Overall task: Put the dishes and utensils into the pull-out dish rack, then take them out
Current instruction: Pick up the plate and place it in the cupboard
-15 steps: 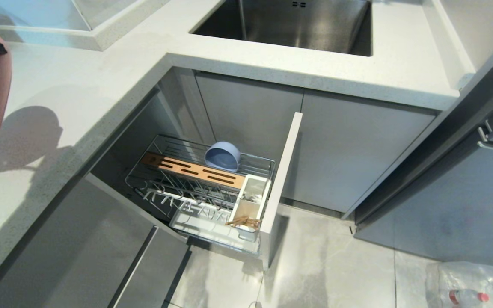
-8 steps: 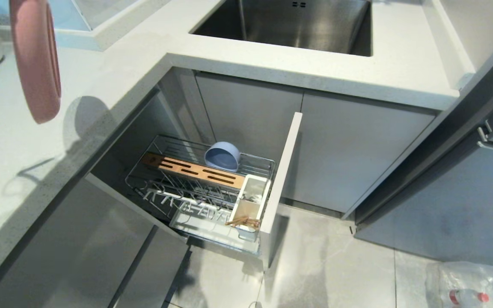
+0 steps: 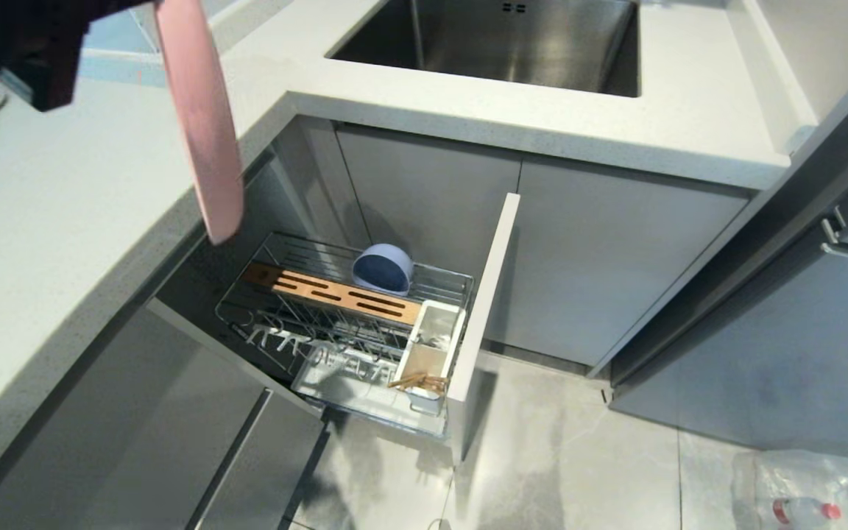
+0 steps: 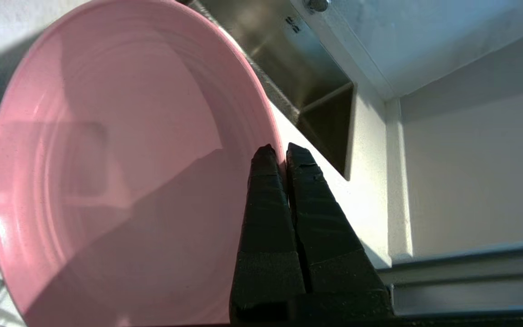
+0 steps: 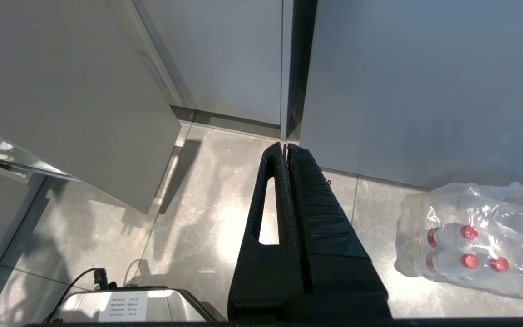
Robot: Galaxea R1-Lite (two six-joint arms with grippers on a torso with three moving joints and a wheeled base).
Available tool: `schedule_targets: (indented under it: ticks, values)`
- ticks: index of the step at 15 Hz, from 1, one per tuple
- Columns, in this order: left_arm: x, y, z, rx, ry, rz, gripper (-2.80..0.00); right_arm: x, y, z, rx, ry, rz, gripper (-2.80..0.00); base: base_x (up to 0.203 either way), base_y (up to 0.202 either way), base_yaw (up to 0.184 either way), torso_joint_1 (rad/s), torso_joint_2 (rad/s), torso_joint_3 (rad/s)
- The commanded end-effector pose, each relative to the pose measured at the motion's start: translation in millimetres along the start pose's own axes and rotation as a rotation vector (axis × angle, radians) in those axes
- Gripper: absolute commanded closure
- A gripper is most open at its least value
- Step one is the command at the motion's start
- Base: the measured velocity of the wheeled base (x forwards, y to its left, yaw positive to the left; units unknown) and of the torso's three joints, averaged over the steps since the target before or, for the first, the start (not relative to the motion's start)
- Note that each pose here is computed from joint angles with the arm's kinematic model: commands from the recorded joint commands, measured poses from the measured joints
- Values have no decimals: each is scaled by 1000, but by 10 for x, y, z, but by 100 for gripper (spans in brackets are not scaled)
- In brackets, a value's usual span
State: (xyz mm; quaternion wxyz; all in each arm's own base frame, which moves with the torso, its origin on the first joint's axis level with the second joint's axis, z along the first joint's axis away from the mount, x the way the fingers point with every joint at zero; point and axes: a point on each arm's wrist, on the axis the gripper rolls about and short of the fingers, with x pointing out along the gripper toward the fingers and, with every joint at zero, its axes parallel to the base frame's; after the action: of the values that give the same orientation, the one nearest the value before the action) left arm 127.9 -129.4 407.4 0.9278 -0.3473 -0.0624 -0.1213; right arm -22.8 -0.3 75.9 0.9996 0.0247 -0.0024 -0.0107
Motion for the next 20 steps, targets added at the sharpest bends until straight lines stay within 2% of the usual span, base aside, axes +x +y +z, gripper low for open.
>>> schedule_targets:
  ticks: [1,3,6,9,11,16,20]
  values:
    - [174,-74,-383,13,20,52,0,1,0,1,0,1,0,0,0,0,0,0,0,0]
    - [340,-94,-638,-22,-17,122,0,1,0,1,0,1,0,0,0,0,0,0,0,0]
    - [532,-31,-919,-130,-83,264,0,1,0,1,0,1,0,0,0,0,0,0,0,0]
    - [692,85,-1105,-167,-148,371,0,1,0,1,0,1,0,0,0,0,0,0,0,0]
    - [799,166,-1191,-210,-179,409,0,1,0,1,0,1,0,0,0,0,0,0,0,0]
    - [965,284,-1444,-250,-190,455,0,1,0,1,1,1,0,0,0,0,0,0,0,0]
    - [1033,471,-1705,-283,-203,514,0,1,0,1,0,1,0,0,0,0,0,0,0,0]
